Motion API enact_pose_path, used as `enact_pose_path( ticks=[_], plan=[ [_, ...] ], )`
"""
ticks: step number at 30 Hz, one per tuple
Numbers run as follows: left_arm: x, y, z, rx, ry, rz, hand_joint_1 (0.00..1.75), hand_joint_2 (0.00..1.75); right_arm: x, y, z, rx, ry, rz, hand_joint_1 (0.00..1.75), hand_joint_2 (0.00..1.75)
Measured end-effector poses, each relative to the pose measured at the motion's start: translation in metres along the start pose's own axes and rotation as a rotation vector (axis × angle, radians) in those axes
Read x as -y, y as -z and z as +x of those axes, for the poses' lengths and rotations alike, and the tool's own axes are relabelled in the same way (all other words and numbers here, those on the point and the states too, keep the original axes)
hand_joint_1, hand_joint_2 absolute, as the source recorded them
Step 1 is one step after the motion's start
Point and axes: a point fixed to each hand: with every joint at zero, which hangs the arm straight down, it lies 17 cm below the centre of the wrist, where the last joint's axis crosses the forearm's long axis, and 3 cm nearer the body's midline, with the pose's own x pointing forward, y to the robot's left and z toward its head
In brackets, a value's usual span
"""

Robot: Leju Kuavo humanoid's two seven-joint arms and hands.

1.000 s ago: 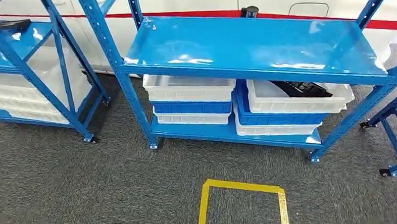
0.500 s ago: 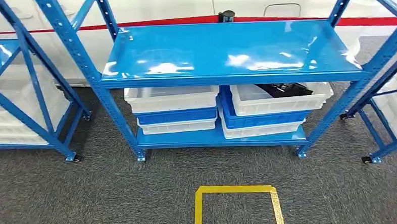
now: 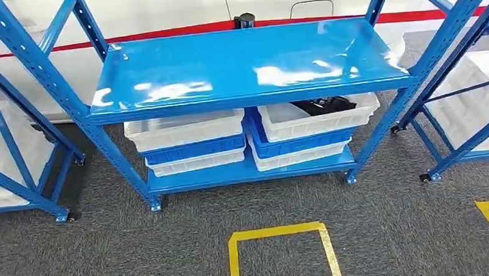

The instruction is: Take the parts from the cabinet and place them on the table.

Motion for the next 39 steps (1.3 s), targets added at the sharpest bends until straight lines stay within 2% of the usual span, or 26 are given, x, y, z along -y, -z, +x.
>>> enact_pose_path(
  ticks=[39],
  plan=[
    [-0.0019,-0.0013,-0.0054,0.005,-0.051,0.012,0.0,0.0,-0.0009,0.0002,-0.0008,0.006,-0.053,-0.008,0.0,0.0]
  ],
)
